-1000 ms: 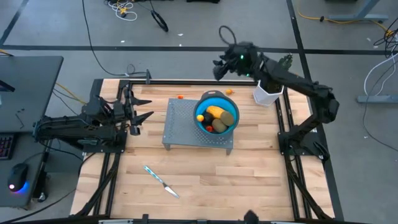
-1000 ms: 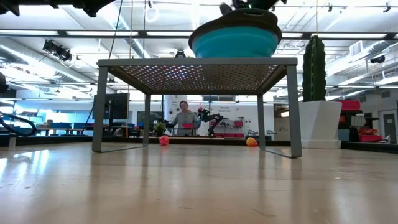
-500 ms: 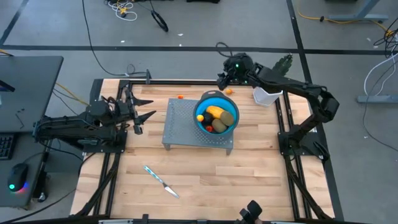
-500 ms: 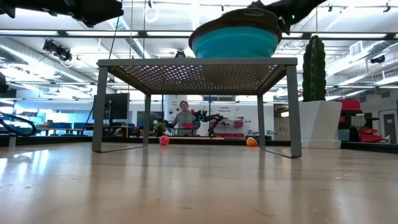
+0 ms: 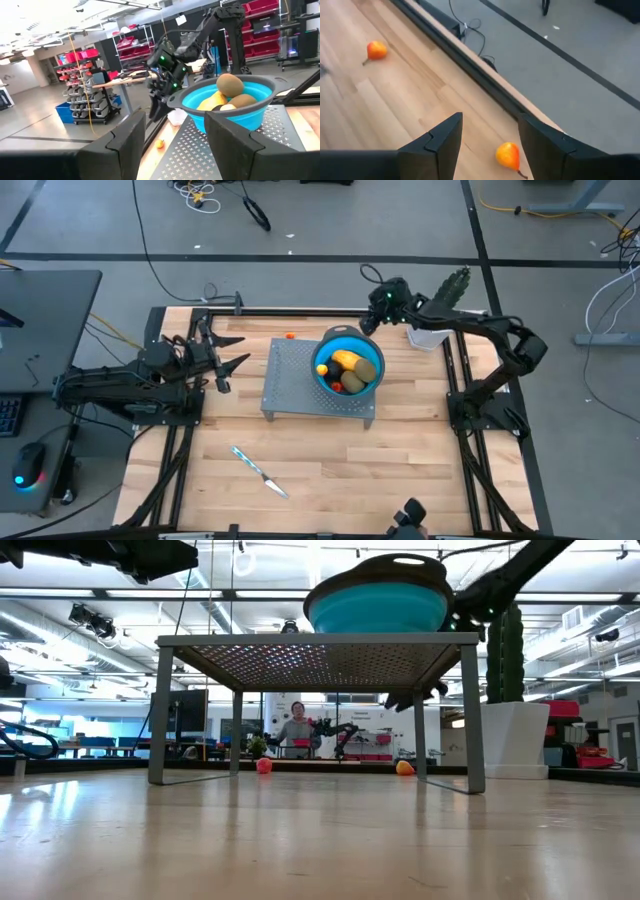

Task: Pick & Place Fruit
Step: Put the orange pear into the blue strainer bowl on the shelf

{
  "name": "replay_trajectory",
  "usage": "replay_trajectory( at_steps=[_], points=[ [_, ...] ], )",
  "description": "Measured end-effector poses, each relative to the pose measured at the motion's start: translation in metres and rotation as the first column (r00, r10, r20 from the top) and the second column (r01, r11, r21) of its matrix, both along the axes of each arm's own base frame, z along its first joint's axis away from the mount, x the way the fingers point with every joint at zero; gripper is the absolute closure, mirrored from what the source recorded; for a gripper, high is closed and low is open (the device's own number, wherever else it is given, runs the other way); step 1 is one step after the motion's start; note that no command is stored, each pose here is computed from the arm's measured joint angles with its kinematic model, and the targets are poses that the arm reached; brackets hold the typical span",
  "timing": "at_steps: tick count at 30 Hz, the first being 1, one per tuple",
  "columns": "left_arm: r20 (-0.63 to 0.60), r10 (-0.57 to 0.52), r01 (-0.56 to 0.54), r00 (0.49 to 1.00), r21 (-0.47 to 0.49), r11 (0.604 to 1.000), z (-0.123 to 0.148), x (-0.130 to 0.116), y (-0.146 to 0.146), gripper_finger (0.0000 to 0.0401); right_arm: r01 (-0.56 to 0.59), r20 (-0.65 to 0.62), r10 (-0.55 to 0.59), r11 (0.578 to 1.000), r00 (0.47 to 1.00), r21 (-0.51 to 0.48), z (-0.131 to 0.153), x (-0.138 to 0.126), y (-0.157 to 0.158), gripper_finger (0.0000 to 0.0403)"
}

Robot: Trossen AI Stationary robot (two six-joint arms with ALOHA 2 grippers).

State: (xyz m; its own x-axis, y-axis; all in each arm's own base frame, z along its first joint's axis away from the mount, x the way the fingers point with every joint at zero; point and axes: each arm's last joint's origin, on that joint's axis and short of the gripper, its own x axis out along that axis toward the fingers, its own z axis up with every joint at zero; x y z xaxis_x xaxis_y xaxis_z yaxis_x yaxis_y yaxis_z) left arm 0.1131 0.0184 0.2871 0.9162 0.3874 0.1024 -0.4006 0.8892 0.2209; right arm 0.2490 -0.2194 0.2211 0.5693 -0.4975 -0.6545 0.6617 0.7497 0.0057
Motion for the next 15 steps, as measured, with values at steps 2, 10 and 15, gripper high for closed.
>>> replay_trajectory(
  at_steps=[2,10,15],
  points=[
    [0.001,0.001,-0.001,1.000,0.008,1.000,0.000,0.000,0.000,0.0191,-0.009,-0.004,0.009,1.000,1.000,-0.006,-0.009,-0.002,0.002,0.0201],
    [0.008,0.000,0.000,1.000,0.002,1.000,0.001,0.000,0.000,0.0191,-0.016,-0.042,0.017,1.000,0.999,0.009,-0.035,-0.007,0.016,0.0201],
    [0.015,-0.002,0.002,1.000,-0.007,1.000,0.001,0.000,0.000,0.0191,-0.046,-0.002,0.046,0.999,0.999,-0.003,-0.045,-0.005,0.027,0.0193]
  ],
)
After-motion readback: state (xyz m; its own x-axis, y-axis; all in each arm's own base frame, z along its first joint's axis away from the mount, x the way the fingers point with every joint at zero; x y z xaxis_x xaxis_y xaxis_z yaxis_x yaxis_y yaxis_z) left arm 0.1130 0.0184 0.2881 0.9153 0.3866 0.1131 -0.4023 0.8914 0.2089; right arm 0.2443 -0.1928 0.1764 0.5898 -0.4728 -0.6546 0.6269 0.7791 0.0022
